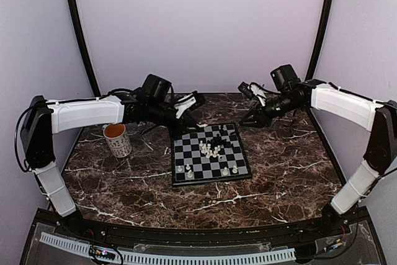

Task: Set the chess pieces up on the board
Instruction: Pick up the bishop from the chessboard, then pass from the left arm to the right

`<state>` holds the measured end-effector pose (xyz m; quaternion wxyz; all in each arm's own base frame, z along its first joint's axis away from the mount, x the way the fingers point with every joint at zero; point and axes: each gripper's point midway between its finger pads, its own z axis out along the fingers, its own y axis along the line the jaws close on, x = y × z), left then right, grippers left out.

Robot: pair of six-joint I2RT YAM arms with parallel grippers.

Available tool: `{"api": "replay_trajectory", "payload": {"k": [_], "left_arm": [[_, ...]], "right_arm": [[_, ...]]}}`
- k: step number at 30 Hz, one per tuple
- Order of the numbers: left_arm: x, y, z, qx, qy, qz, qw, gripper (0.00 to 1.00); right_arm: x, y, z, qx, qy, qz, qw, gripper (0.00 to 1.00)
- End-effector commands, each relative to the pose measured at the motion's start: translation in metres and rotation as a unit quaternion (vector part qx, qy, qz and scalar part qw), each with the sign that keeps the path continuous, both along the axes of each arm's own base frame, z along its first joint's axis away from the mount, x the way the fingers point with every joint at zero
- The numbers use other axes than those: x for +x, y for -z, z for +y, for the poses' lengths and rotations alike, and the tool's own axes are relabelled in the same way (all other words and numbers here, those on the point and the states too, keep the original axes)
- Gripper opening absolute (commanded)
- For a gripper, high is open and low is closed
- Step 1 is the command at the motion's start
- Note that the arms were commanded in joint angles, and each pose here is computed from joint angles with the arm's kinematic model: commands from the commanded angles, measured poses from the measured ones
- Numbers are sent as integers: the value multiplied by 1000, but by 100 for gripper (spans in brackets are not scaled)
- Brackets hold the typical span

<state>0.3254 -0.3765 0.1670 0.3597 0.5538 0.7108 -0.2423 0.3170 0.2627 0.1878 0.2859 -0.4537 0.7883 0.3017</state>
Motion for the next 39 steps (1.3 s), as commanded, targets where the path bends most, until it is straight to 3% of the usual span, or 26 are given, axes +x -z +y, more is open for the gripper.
{"api": "replay_trajectory", "payload": {"k": [1, 9, 18, 24, 39], "left_arm": [[-14, -57, -19, -120, 1, 14, 993, 20], [-33, -90, -48, -196, 20, -4, 980, 20], [-42, -94, -59, -212, 32, 0, 977, 21], [-44, -95, -60, -214, 34, -2, 976, 21], [-43, -87, -62, -206, 38, 1, 978, 25]], "right_arm": [[0, -50, 26, 102, -10, 28, 994, 30], [-4, -82, 56, 197, -26, 123, 972, 43], [-30, -75, 77, 197, -57, 150, 967, 46], [-40, -76, 82, 198, -71, 154, 965, 42], [-40, -77, 82, 204, -74, 149, 965, 8]]}}
